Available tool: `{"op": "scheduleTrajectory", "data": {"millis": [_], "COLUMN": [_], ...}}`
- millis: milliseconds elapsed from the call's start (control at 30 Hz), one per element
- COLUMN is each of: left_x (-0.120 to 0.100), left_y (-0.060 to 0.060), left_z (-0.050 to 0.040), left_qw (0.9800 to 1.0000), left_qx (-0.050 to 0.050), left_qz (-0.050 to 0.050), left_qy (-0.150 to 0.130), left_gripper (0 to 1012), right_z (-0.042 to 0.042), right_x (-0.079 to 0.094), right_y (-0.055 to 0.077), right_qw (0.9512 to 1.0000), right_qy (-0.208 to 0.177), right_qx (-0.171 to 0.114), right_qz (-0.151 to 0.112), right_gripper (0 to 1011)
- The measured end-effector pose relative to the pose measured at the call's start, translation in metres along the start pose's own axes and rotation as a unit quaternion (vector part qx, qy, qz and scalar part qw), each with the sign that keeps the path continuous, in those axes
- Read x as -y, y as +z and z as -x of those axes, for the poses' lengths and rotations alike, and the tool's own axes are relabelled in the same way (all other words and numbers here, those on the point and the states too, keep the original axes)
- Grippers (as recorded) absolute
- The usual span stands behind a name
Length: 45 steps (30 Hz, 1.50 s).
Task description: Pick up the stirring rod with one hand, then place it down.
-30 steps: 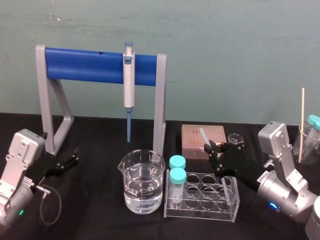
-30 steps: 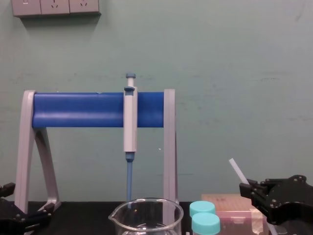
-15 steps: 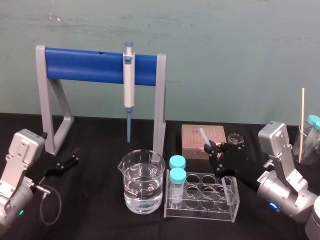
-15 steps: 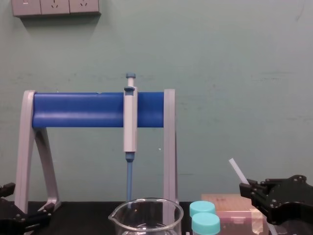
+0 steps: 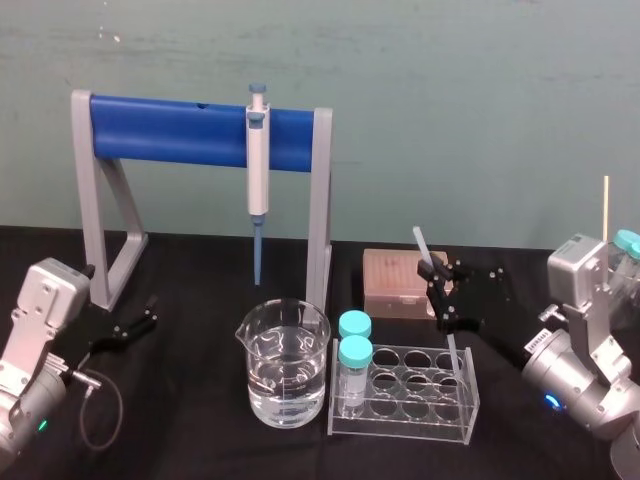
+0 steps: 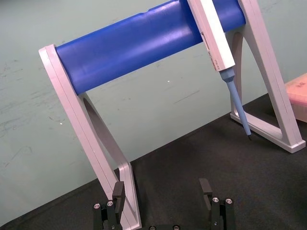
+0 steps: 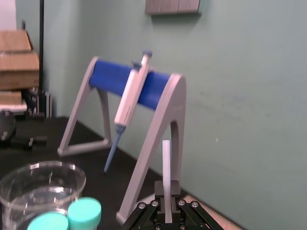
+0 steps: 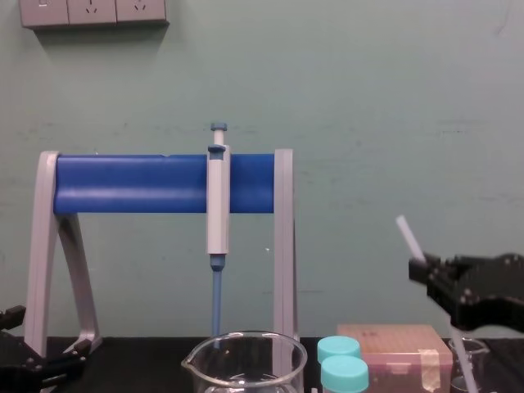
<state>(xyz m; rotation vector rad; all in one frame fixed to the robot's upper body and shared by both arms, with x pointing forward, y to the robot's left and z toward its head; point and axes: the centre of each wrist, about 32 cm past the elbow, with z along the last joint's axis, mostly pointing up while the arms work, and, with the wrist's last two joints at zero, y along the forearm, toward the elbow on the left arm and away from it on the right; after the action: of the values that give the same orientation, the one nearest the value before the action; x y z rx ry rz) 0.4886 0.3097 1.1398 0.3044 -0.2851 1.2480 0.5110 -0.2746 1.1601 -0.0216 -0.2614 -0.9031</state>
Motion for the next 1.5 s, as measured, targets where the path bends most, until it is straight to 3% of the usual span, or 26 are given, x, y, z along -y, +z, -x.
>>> {"op": "scheduleTrajectory", "data": {"millis": [233, 467, 700, 1167, 1500], "left_x": [0.000, 0.000, 0.000, 0.000, 0.000], "left_y": [0.000, 0.000, 0.000, 0.000, 0.000], "left_z": [0.0000, 0.0000, 0.0000, 0.0000, 0.0000], "left_qw": [1.0000, 1.0000, 1.0000, 1.0000, 1.0000], "left_qx": [0.000, 0.000, 0.000, 0.000, 0.000], "left_qz": [0.000, 0.000, 0.000, 0.000, 0.000], "left_qy": [0.000, 0.000, 0.000, 0.000, 0.000], "left_gripper": [1000, 1000, 1000, 1000, 1000], "right_z": [-0.0018, -0.0051, -0.0056, 0.0017, 0.0025], "right_x": [-0.003, -0.004, -0.001, 0.008, 0.008], "right_y": [0.010, 0.018, 0.017, 0.007, 0.006], "right_qw": [0.9983, 0.9953, 0.9911, 0.9867, 0.9867], "right_qy": [-0.021, -0.039, -0.061, -0.111, -0.114], "right_qx": [0.004, 0.018, 0.036, 0.036, 0.035], "right_qz": [-0.055, -0.087, -0.112, -0.113, -0.110], "right_gripper": [66, 66, 66, 65, 66]}}
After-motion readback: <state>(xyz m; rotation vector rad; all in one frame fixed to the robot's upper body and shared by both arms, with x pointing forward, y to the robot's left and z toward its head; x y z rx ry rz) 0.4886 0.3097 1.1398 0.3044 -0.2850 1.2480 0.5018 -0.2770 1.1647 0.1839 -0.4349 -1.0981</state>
